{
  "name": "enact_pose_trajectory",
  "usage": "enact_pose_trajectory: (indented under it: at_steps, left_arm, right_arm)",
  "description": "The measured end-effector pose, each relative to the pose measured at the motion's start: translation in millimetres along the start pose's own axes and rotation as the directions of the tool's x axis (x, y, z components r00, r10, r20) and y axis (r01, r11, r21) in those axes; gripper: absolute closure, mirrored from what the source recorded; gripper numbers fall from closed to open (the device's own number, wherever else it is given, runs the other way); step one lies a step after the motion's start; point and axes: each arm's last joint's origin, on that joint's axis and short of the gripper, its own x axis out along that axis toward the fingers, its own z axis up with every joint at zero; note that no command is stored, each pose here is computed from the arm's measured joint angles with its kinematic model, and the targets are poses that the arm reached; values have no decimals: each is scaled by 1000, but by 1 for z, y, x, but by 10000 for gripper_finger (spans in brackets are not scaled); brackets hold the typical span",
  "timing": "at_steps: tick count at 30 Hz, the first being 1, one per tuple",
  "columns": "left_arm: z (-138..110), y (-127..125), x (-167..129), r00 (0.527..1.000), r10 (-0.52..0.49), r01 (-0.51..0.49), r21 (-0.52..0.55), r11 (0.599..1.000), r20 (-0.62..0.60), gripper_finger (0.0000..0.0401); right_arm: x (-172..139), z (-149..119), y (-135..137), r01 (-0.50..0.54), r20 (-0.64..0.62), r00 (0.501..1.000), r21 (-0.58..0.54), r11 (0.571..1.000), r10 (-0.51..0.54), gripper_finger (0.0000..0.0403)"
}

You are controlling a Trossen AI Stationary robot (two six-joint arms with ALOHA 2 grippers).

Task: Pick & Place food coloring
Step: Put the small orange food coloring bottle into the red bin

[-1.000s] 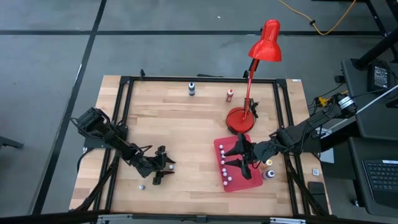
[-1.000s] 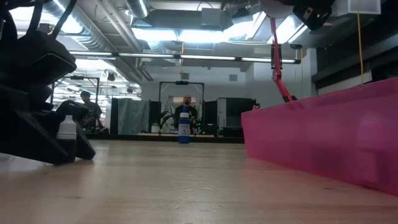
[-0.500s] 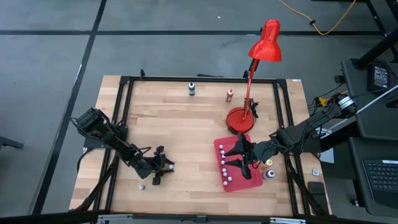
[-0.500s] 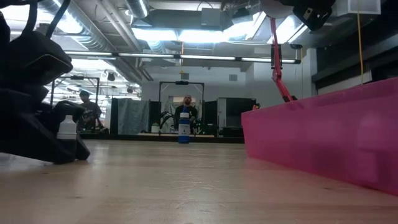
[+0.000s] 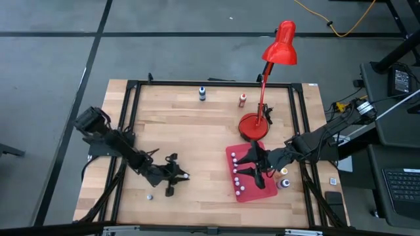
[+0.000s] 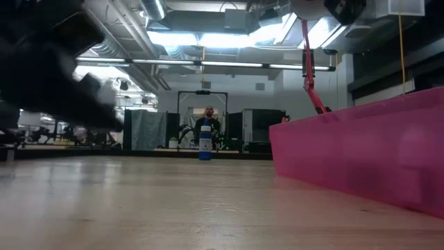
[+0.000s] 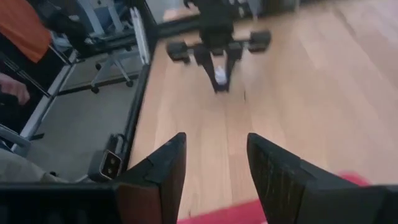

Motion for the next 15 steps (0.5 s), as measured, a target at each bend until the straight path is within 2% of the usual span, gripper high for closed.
enact_pose_trajectory:
  at_steps: [3, 8, 15]
  left_arm:
    - [26, -1, 3, 999, 21, -21, 2, 1000, -44, 333]
    - [82, 1, 3, 993, 82, -83, -8, 997, -90, 337]
    - [161, 8, -2, 993, 79, -83, -37, 996, -91, 338]
  right_arm:
    - [-4, 16, 3, -7, 41, 999, -41, 999, 8, 232]
    - [-17, 55, 0, 35, 79, 996, -33, 999, -32, 232]
    - [-46, 112, -4, 34, 47, 998, -69, 997, -31, 232]
